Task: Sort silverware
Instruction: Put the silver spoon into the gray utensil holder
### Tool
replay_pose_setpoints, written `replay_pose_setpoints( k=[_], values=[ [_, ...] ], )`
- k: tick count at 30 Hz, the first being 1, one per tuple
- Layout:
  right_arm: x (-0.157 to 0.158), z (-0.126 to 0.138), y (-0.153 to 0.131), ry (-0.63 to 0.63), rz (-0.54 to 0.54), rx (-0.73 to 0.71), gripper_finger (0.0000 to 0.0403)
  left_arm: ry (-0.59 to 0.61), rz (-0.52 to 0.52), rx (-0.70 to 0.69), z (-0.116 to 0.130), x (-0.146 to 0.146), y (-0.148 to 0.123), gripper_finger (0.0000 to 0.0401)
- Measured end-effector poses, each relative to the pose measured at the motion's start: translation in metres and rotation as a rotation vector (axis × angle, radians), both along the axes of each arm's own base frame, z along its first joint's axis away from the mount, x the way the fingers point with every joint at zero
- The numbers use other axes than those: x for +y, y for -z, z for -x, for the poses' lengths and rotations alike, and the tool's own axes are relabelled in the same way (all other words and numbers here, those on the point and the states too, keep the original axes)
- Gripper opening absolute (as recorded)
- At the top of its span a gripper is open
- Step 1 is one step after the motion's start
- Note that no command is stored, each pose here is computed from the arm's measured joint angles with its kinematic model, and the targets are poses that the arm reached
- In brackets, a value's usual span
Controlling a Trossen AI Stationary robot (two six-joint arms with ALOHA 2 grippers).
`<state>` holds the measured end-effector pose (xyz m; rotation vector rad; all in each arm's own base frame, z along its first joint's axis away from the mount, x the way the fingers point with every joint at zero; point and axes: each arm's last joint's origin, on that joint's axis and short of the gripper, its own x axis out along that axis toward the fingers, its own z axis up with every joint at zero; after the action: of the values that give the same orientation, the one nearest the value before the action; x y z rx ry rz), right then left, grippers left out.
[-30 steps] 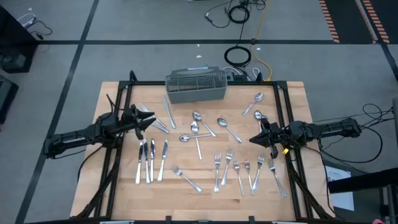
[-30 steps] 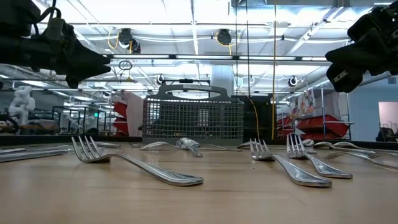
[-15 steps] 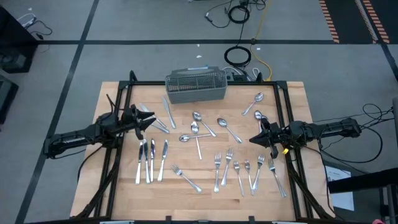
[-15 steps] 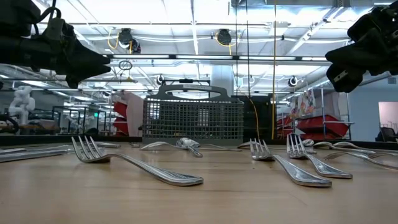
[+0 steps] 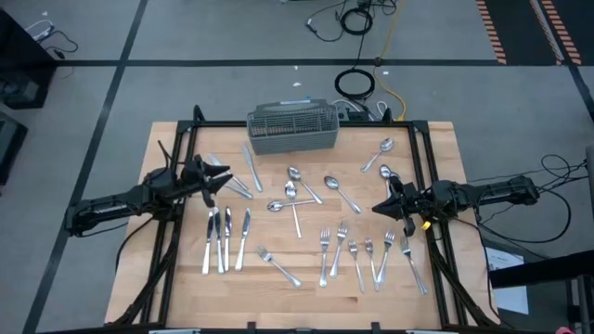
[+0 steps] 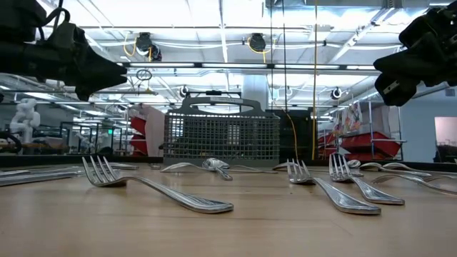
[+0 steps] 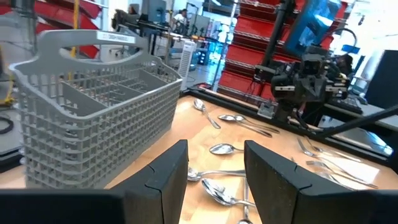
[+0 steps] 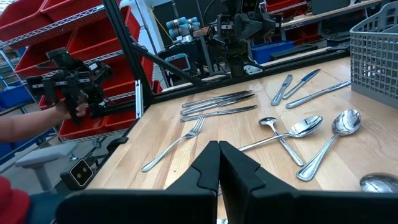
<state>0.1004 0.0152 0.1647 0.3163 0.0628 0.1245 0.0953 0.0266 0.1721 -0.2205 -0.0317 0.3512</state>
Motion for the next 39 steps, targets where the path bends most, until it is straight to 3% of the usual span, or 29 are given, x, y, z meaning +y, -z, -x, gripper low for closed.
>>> replay_pose_setpoints(
  k=[8, 13, 17, 25, 32, 35, 39],
  values=[
    [-0.001, 0.0, -0.006, 0.041, 0.032, -0.068, 0.0, -0.006, 0.005, -0.001, 0.0, 0.0, 0.0, 0.0164],
    [-0.001, 0.0, -0.011, 0.052, -0.081, -0.11, 0.0, -0.009, -0.079, -0.019, 0.0, 0.0, -0.004, 0.0164],
    [-0.003, 0.0, -0.013, 0.111, -0.004, -0.132, 0.0, -0.013, -0.092, -0.067, 0.0, 0.0, -0.009, 0.0164],
    [-0.003, 0.001, -0.019, 0.11, 0.116, -0.157, 0.0, -0.007, -0.106, -0.129, 0.001, 0.0, -0.015, 0.0164],
    [-0.007, 0.021, -0.092, 0.153, 0.284, -0.299, 0.0, -0.006, -0.107, -0.134, 0.001, 0.0, -0.016, 0.0164],
    [-0.012, 0.032, -0.126, 0.248, 0.351, -0.154, 0.0009, -0.003, -0.105, -0.124, 0.001, 0.0, -0.015, 0.0164],
    [-0.014, 0.025, -0.162, 0.331, 0.412, 0.101, 0.0056, -0.002, -0.096, -0.089, 0.001, 0.0, -0.011, 0.0164]
  ],
)
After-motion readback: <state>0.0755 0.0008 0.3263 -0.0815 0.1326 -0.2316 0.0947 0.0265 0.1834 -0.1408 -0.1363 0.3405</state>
